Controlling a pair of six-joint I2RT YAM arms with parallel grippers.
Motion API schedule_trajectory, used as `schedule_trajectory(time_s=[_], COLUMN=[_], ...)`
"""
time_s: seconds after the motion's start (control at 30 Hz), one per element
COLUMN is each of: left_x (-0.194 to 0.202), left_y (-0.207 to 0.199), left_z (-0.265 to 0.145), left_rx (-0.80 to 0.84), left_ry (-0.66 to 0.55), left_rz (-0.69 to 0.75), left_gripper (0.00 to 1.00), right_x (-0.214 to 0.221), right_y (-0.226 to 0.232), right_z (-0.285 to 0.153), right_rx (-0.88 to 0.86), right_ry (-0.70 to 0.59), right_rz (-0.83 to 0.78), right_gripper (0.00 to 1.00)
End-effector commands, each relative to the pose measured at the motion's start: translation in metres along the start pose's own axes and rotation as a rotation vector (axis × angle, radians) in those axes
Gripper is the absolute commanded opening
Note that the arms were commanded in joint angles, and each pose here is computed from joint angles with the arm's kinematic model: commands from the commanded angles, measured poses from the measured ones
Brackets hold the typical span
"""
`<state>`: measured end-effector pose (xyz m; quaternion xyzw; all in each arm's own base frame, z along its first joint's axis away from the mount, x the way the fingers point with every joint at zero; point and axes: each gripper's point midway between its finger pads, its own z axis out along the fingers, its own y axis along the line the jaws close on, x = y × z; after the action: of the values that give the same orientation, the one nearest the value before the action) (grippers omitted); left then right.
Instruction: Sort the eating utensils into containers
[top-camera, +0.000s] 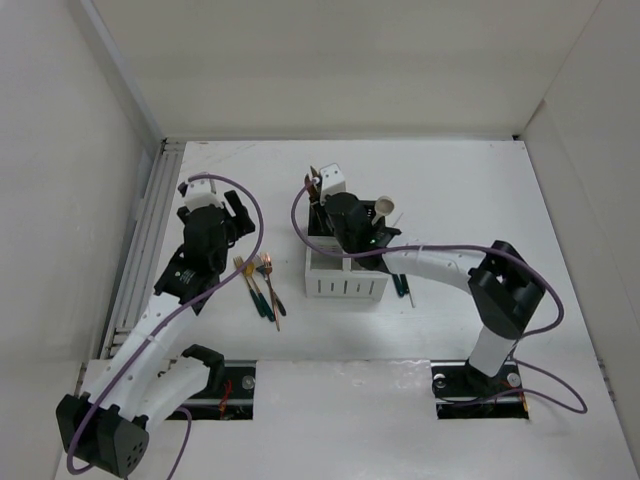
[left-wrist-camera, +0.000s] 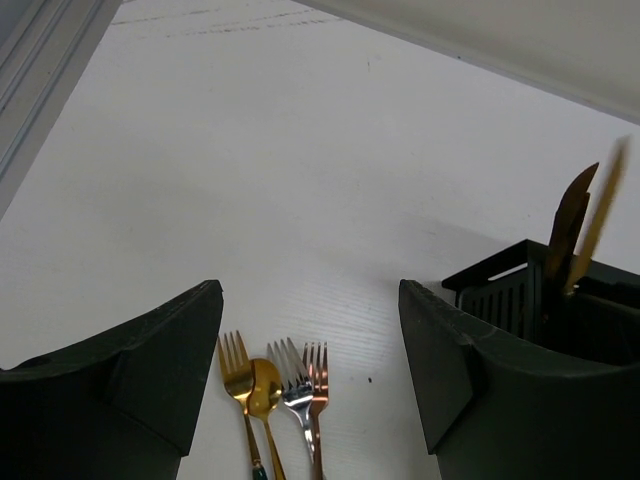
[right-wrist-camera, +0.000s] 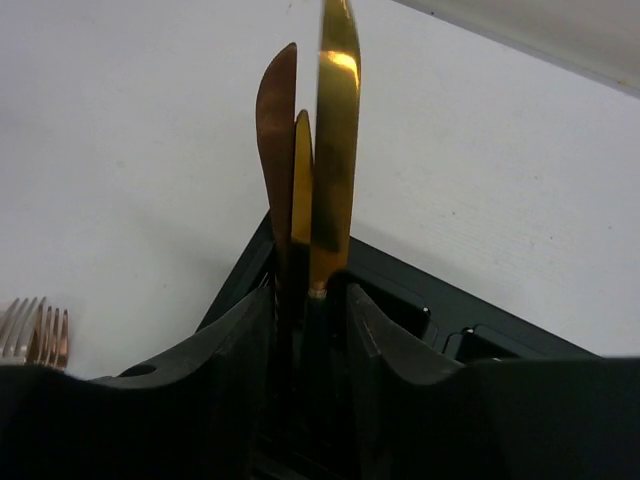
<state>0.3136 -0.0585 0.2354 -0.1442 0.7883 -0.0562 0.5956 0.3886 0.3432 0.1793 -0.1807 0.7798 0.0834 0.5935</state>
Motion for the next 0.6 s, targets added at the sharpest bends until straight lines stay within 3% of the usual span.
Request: schedule_trajectory(time_s=[0.0, 0.03, 0.17, 0.37, 0.43, 0.57], left_x=[0.003, 0.004, 0.031, 0.057, 0.087, 0.137], left_y=[0.0, -0.001, 0.005, -0.001, -0.009, -0.012], left_z=[-0.006, -0.008, -0.012, -0.014, -0.012, -0.007], left_rx=[0.024, 0.033, 0.03, 0.071, 0.112, 0.119], left_ry=[0.016, 0.023, 0.106, 0.205, 0.283, 0.444], left_rz=[0.005, 0.006, 0.003, -0.009, 0.034, 0.049], left_gripper=[0.68, 0.68, 0.67, 0.48, 0.48, 0.37], right_x=[-0.036, -0.052, -0.073, -0.113, -0.136, -0.164], right_y=[0.0, 0.0, -0.009, -0.022, -0.025, -0.035], right_z=[-0.017, -0.025, -0.045, -0.067, -0.076, -0.098], right_rx=[-0.041, -0.056, -0.06, -0.046, -0.048, -0.052], right_ry=[-0.062, -0.088, -0.126, -0.194, -0.225, -0.28], right_rz=[0.05, 0.072, 0.102, 0.137, 0.154, 0.172], right_gripper=[0.43, 0.54, 0.63, 0.64, 0.65, 0.65])
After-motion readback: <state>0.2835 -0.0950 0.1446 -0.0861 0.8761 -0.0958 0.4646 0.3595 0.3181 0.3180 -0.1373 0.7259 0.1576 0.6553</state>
